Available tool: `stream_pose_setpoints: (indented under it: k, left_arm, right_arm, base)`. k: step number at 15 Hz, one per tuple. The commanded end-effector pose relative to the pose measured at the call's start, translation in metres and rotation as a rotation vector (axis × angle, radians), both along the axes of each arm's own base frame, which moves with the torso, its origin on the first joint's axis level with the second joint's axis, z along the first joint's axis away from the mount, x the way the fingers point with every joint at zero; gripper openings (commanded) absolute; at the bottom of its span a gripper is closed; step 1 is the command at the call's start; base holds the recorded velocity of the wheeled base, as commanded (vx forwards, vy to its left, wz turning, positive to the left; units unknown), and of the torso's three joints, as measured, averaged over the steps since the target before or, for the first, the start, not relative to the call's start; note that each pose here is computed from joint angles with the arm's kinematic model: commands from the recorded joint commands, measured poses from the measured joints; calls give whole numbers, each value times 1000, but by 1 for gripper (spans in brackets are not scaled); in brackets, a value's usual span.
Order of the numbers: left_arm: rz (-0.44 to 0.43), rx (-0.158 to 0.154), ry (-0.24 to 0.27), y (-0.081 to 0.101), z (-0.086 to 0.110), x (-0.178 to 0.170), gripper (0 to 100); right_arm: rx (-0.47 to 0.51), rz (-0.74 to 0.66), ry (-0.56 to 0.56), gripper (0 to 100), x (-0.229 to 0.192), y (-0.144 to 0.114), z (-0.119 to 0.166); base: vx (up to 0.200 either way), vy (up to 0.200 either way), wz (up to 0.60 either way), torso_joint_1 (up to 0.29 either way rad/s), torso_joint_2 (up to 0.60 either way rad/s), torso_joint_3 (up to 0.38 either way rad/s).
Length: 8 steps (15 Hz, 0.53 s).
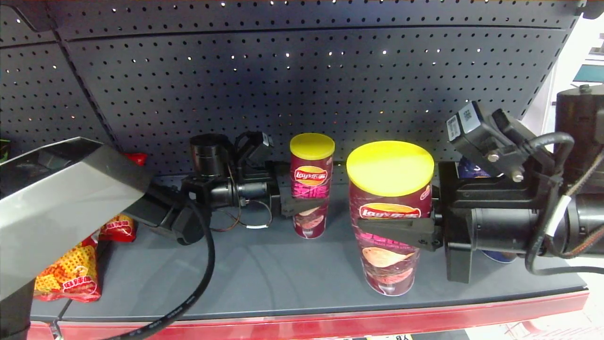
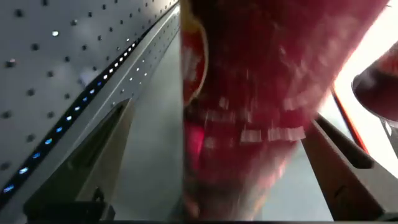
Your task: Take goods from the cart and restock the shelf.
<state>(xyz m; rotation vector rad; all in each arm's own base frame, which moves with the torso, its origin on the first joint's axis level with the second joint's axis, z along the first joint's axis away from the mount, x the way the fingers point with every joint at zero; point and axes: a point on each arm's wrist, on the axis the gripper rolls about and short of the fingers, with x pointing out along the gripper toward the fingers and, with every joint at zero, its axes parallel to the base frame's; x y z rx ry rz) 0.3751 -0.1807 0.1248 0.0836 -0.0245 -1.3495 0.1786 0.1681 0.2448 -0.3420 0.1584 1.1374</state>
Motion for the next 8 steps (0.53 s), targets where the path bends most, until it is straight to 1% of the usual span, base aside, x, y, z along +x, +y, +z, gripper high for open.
stream_pose_setpoints:
  k: [1, 2, 3, 4, 7, 8]
  left_arm:
    - [-15, -2, 22, -13, -10, 0, 100]
    - [-19, -9, 20, -16, -9, -2, 100]
    - [-17, -8, 21, -16, -10, -2, 100]
    - [-17, -7, 24, -17, -11, -2, 0]
    - [-17, -8, 23, -16, -11, -2, 0]
    - [-19, -18, 3, -15, -1, -7, 0]
  right_arm:
    - [-1, -3, 0, 0, -1, -2, -1]
    - [-1, -5, 0, 0, -1, -3, -1]
    - [-2, -5, 2, 0, -2, -3, -1]
    - [0, -5, -1, 0, -2, -3, 0]
    - [0, -6, -2, 0, -2, -3, 0]
    - [1, -6, -3, 0, -2, -3, 0]
  base:
    - [0, 0, 0, 0, 0, 0]
    - [0, 0, 0, 0, 0, 0]
    - [0, 0, 0, 0, 0, 0]
    - [0, 0, 0, 0, 0, 0]
    - [0, 0, 0, 0, 0, 0]
    - [0, 0, 0, 0, 0, 0]
